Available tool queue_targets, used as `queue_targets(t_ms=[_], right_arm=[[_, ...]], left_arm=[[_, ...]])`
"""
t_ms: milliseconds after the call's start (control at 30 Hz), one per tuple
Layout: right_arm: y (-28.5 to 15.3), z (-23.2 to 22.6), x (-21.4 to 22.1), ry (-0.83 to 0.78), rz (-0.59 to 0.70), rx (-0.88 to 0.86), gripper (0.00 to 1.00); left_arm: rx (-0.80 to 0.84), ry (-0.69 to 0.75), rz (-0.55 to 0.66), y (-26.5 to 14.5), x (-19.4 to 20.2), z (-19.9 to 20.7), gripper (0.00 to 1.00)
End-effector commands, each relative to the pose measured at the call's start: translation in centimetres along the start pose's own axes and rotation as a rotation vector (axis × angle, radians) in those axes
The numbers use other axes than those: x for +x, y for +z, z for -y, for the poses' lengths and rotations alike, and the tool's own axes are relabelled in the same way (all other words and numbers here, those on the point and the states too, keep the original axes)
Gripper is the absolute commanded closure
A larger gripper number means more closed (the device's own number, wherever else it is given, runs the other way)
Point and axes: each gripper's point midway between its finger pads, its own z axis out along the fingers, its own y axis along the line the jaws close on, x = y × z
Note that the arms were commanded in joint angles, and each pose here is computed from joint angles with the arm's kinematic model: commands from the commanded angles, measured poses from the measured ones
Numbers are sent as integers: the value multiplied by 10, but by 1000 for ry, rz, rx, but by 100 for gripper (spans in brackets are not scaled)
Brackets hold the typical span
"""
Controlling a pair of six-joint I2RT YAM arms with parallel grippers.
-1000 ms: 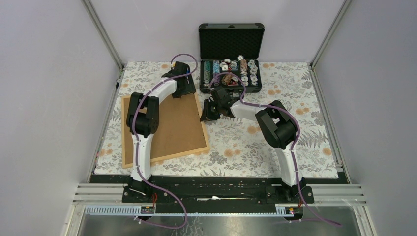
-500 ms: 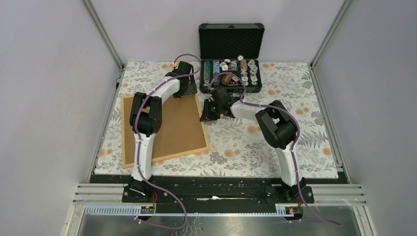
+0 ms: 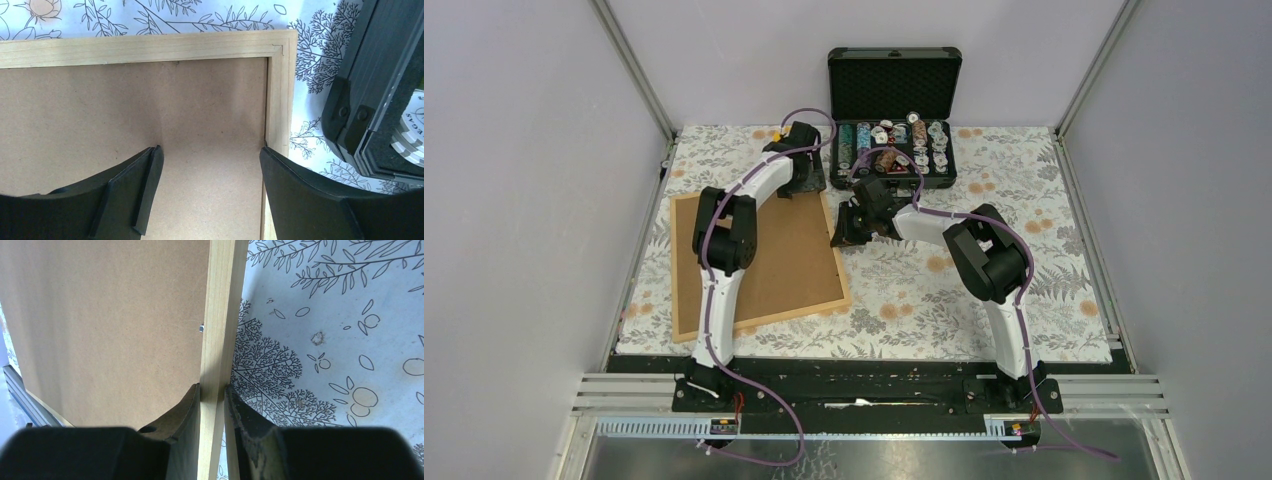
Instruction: Put the photo into the frame
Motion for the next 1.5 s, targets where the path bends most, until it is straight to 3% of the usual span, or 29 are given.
queue_targets(t_ms=[0,333,500,567,733,867,1167,1333,1467], right_arm=[[10,37,51,13,-154,103,99],[10,36,51,15,-156,98,99],[11,36,53,18,-164,95,99],[11,35,53,19,-164,93,99],[12,36,52,19,-163,95,99],[12,37,52,21,-160,102,99],[12,37,53,31,-156,104,93],[10,38,54,60,-136,106,87],[14,38,61,144,-137,102,94]], left_arm=[[-159,104,-232,45,84,-27,19],[-258,126,-250,51,91,-27,18],[-342,152,-170,29,67,-30,17],[-240,128,-150,11,52,-17,15],[220,-10,-128,-57,14,19,12],[258,-69,-84,-109,10,-12,9],[127,-255,-9,-212,65,-131,5],[150,-454,-55,-235,132,-137,5],[249,-664,-197,-230,194,-117,1]])
